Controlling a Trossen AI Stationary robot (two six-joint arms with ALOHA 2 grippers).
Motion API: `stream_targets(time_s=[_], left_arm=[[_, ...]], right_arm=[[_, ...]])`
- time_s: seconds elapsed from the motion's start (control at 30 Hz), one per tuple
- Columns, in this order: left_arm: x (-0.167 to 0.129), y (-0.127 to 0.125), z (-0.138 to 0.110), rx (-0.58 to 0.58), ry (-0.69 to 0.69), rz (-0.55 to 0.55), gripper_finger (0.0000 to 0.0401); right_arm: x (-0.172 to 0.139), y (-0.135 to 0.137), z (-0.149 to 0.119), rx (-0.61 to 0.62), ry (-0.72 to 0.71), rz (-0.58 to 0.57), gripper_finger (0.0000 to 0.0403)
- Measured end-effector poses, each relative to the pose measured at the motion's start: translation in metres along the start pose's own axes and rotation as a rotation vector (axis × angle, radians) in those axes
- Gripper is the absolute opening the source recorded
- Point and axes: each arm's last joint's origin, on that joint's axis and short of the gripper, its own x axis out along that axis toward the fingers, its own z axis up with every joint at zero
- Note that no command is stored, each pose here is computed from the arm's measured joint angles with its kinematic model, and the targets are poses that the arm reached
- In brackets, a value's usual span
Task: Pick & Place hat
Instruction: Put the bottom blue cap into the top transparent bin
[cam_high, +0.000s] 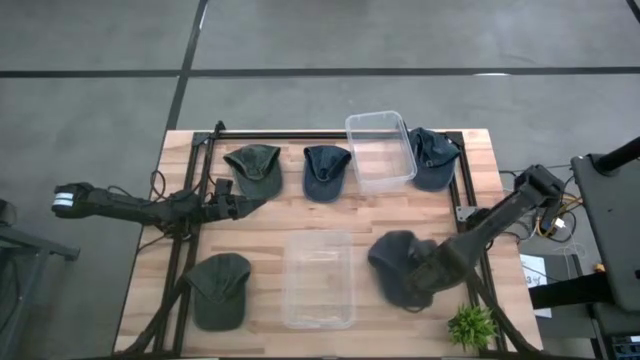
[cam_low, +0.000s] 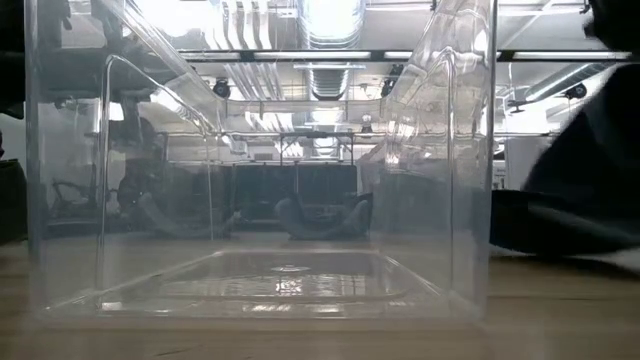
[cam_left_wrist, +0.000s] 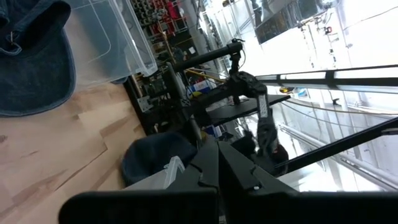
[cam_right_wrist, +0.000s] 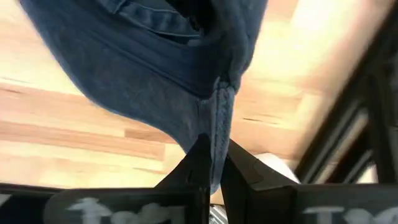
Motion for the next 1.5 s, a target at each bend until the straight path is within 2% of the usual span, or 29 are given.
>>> stream_targets(time_s=[0.17, 0.47, 0.53, 0.73, 0.9, 1.0, 1.2, 1.37, 1.5], left_arm=[[0.000, 0.000, 0.000, 0.000, 0.000, 0.000, 0.0000], [0.000, 0.000, 0.000, 0.000, 0.000, 0.000, 0.0000], [0.000, 0.000, 0.000, 0.000, 0.000, 0.000, 0.0000], [0.000, 0.000, 0.000, 0.000, -0.001, -0.002, 0.0000], [0.000, 0.000, 0.000, 0.000, 0.000, -0.001, 0.0000], [0.000, 0.000, 0.000, 0.000, -0.001, -0.002, 0.0000], [0.000, 0.000, 0.000, 0.000, 0.000, -0.001, 0.0000], [0.000, 0.000, 0.000, 0.000, 0.000, 0.000, 0.0000], [0.000, 0.000, 0.000, 0.000, 0.001, 0.001, 0.0000]], right_arm=[[-0.043, -0.012, 0.002, 0.032, -0.072, 0.081, 0.0010], [-0.101, -0.021, 0.001, 0.012, -0.182, 0.145, 0.0009], [-0.113, -0.020, 0.002, 0.019, -0.226, 0.210, 0.0009], [-0.145, -0.015, 0.015, 0.089, -0.460, 0.448, 0.0009], [-0.167, -0.010, 0.039, 0.103, -0.680, 0.534, 0.0009], [-0.177, -0.007, 0.062, 0.098, -0.786, 0.499, 0.0010], [-0.189, -0.007, 0.115, 0.055, -0.903, 0.317, 0.0010], [-0.197, -0.014, 0.157, 0.029, -0.945, 0.172, 0.0010], [-0.205, -0.019, 0.189, 0.001, -0.957, 0.132, 0.0010]])
